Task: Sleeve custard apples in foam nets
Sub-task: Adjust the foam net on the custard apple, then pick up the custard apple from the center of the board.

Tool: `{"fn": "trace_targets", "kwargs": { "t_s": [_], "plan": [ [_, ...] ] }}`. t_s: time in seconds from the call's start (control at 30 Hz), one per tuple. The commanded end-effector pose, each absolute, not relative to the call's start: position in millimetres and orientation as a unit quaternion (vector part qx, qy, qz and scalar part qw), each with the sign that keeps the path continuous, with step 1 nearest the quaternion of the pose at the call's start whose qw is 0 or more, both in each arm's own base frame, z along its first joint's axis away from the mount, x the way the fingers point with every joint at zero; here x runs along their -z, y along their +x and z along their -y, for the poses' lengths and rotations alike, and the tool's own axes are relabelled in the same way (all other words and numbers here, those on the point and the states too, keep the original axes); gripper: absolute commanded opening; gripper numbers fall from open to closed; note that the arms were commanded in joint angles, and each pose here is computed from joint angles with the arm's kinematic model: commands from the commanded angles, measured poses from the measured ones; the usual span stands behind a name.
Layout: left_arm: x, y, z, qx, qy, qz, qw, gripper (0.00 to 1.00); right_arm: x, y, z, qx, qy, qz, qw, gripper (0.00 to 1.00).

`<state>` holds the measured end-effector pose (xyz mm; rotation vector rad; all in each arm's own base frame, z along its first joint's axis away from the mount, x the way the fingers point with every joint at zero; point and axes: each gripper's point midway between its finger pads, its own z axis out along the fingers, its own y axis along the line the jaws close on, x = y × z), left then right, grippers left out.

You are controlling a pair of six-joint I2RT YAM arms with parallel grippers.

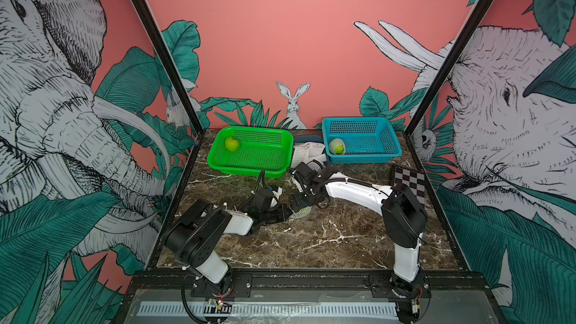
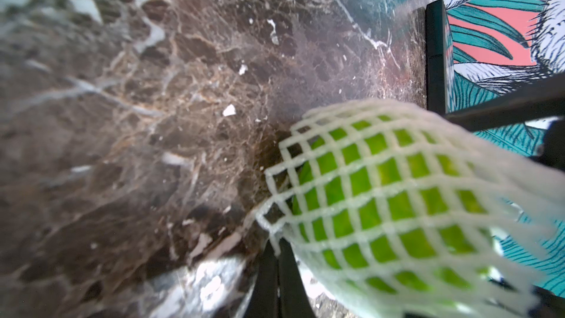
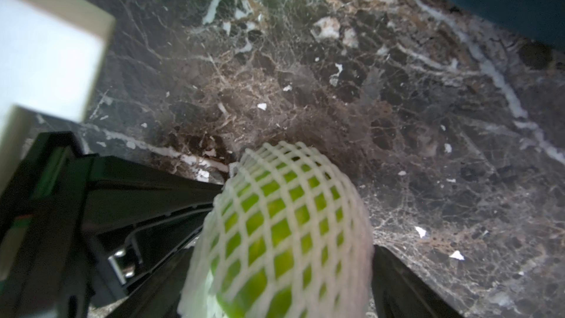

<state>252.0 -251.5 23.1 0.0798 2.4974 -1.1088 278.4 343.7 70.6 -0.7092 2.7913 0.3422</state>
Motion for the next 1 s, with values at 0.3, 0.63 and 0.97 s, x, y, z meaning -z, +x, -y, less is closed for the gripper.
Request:
{"fn": "trace_targets", "kwargs": {
  "t_s": [0.3, 0.63, 0.97],
  "plan": [
    [-31.4, 255.8, 255.2, 0.402, 0.03, -0.891, 0.211, 0.0, -58.9, 284.5, -347.1, -0.098, -0.243, -0.958, 0.118, 0.89],
    [-31.5, 255.3, 254.3, 0.401, 0.028, -0.891, 0.212, 0.0, -90.2, 288.5, -342.2, -0.106, -0.239, -0.954, 0.145, 0.97],
    [-30.4, 255.6, 255.9, 0.405, 0.028, -0.889, 0.21, 0.0, -93.8, 281.9, -344.4, -0.113, -0.237, -0.954, 0.145, 0.99]
  ]
}}
